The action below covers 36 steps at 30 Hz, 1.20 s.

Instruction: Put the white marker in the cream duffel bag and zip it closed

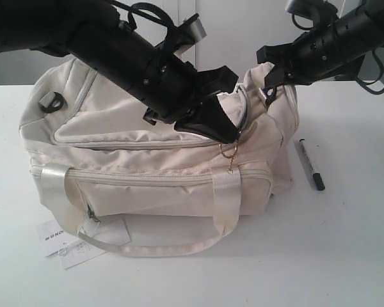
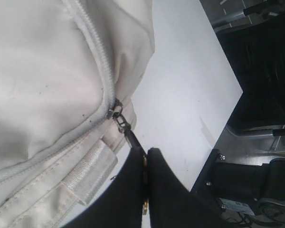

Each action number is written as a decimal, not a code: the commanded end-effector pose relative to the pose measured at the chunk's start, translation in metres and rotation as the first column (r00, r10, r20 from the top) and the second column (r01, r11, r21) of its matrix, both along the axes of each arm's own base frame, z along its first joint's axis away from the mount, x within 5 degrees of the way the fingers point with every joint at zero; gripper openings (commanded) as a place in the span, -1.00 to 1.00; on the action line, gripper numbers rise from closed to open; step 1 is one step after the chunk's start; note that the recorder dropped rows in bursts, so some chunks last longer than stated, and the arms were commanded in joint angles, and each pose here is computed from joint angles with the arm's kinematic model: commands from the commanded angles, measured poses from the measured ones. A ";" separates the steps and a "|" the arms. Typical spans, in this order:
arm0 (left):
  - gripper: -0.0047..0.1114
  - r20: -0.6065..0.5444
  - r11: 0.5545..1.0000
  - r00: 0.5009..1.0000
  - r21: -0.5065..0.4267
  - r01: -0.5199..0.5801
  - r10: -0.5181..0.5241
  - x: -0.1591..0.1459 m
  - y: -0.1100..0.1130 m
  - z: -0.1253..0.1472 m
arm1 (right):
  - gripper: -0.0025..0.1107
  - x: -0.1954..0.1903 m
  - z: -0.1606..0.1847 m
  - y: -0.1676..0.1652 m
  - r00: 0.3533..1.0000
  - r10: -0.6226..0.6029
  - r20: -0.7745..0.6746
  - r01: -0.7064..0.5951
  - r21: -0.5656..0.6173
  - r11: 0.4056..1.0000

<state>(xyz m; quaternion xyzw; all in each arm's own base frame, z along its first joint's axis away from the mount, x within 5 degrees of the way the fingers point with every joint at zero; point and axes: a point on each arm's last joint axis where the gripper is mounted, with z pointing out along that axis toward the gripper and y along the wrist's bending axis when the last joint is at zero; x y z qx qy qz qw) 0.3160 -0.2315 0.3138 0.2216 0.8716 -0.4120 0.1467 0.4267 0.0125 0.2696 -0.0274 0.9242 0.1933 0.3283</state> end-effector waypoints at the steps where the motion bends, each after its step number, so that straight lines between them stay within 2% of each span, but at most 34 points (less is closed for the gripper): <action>1: -0.92 -0.055 0.994 0.992 0.003 0.113 -0.113 -0.020 0.000 0.008 | -0.96 0.001 0.007 -0.002 0.998 -0.026 0.048 0.026 -0.011 1.000; 7: -0.92 -0.052 0.992 0.991 0.029 0.125 -0.124 -0.021 0.002 0.006 | -0.96 0.001 0.007 -0.002 0.999 -0.025 0.047 0.025 -0.010 1.000; 13: -0.92 0.009 0.999 0.999 0.015 0.052 -0.052 -0.012 0.000 0.008 | -0.93 0.001 0.007 -0.002 0.999 -0.024 0.047 0.024 -0.011 1.000; 17: -0.92 0.052 1.000 0.999 0.002 0.002 -0.003 -0.006 0.000 0.009 | -0.62 0.001 0.011 -0.001 0.999 -0.029 0.035 0.029 0.012 1.000; 24: -0.92 0.092 1.000 0.996 0.000 -0.001 0.001 -0.004 0.000 0.009 | 0.20 -0.002 0.023 0.001 0.999 -0.033 0.013 0.032 0.049 0.998; 25: -0.92 0.095 1.000 0.995 0.001 0.002 -0.002 -0.004 0.000 0.009 | 0.26 -0.004 0.026 0.001 1.000 -0.028 0.014 0.027 0.050 0.998; 32: -0.92 0.106 1.000 0.994 0.003 0.011 -0.011 -0.004 0.000 0.009 | 0.29 -0.029 0.063 -0.003 0.998 -0.021 0.055 0.024 -0.050 0.998; 36: -0.92 0.109 1.000 0.994 0.005 0.012 -0.013 -0.004 0.000 0.009 | 0.29 -0.051 0.082 0.000 0.999 0.032 0.014 -0.031 -0.060 0.998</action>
